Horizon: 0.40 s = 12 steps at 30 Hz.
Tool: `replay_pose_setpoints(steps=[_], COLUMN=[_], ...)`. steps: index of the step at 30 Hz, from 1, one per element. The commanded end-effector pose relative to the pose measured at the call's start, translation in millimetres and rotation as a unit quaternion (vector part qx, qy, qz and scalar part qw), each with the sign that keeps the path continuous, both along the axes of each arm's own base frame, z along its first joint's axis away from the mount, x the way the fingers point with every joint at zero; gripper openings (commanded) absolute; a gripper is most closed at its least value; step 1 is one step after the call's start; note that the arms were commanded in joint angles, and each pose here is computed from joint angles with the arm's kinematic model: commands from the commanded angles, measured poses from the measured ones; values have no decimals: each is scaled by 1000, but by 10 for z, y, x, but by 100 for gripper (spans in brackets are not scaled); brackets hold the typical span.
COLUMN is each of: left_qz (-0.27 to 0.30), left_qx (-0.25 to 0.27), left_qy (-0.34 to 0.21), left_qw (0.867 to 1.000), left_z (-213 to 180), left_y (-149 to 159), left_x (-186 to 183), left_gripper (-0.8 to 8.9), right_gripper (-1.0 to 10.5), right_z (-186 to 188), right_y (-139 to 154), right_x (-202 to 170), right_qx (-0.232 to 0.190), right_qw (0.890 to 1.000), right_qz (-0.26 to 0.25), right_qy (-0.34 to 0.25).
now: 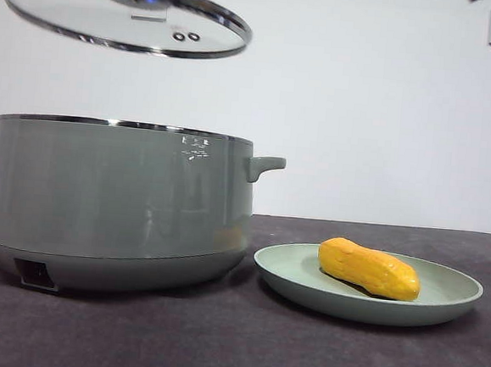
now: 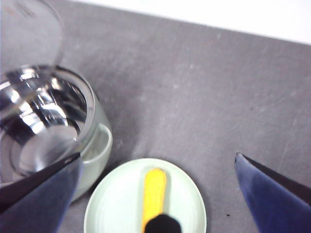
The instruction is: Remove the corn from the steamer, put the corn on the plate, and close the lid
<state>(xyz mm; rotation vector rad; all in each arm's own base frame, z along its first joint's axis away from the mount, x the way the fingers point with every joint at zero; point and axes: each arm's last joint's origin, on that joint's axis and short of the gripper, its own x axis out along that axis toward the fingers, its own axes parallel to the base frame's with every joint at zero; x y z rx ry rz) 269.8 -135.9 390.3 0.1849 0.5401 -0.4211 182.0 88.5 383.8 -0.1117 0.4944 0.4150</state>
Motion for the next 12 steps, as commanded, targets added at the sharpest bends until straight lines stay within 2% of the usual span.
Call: replay_pose_setpoints(steps=[1, 12], left_qz=[11, 31], left_qx=[-32, -56], left_qy=[-13, 7], left_qw=[999, 998], left_z=[-94, -714], left_y=[-9, -42], left_x=[22, 89], left_gripper=[-10, -10], right_gripper=[563, 563], right_z=[11, -12], right_y=[-23, -65], right_x=[-51, -136], right_qx=[9, 0], right_qw=[1000, 1000], right_qz=[-5, -7], right_qy=[-2, 22])
